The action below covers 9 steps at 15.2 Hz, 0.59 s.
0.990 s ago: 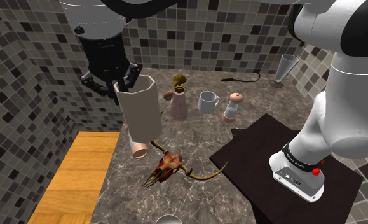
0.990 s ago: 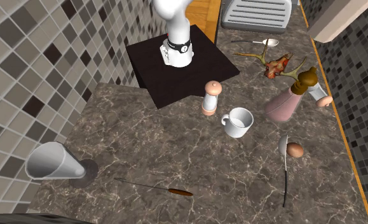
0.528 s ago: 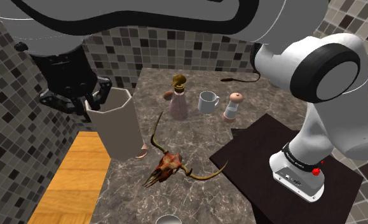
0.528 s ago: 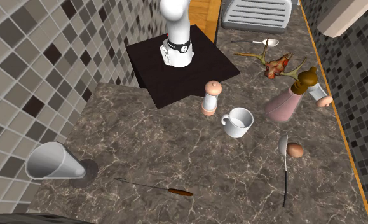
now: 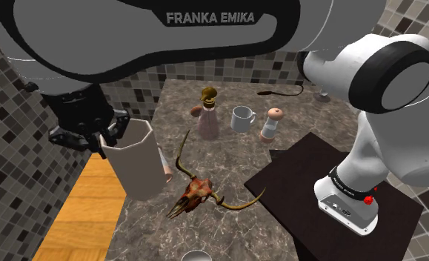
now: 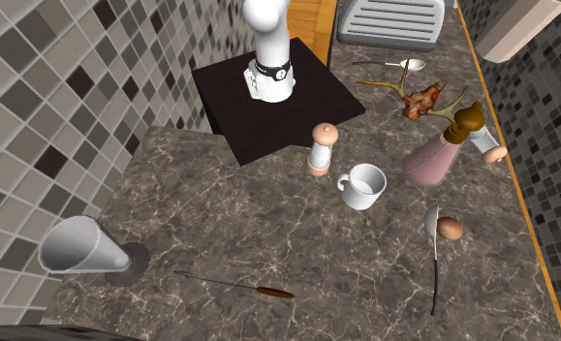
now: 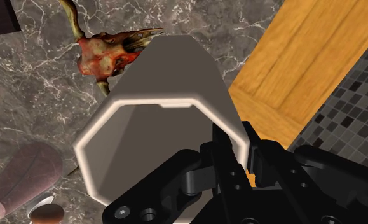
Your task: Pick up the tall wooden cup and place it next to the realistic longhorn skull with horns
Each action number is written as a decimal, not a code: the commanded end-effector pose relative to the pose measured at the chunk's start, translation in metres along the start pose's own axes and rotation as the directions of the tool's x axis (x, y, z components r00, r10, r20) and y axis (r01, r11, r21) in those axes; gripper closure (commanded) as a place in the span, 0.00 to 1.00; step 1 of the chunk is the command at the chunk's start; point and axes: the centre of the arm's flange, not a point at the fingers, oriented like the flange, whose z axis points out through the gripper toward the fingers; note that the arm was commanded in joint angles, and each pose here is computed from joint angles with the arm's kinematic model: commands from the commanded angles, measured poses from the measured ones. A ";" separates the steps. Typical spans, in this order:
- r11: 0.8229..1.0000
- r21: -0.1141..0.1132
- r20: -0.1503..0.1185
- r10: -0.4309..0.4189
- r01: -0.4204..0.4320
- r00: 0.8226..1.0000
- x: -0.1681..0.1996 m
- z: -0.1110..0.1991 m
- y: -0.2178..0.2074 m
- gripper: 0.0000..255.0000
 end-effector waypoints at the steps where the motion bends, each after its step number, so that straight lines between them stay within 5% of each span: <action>1: 1.000 0.001 -0.001 0.000 0.000 1.000 0.000 0.011 0.001 1.00; 9: 1.000 0.001 -0.001 0.000 0.000 1.000 0.000 0.054 0.002 1.00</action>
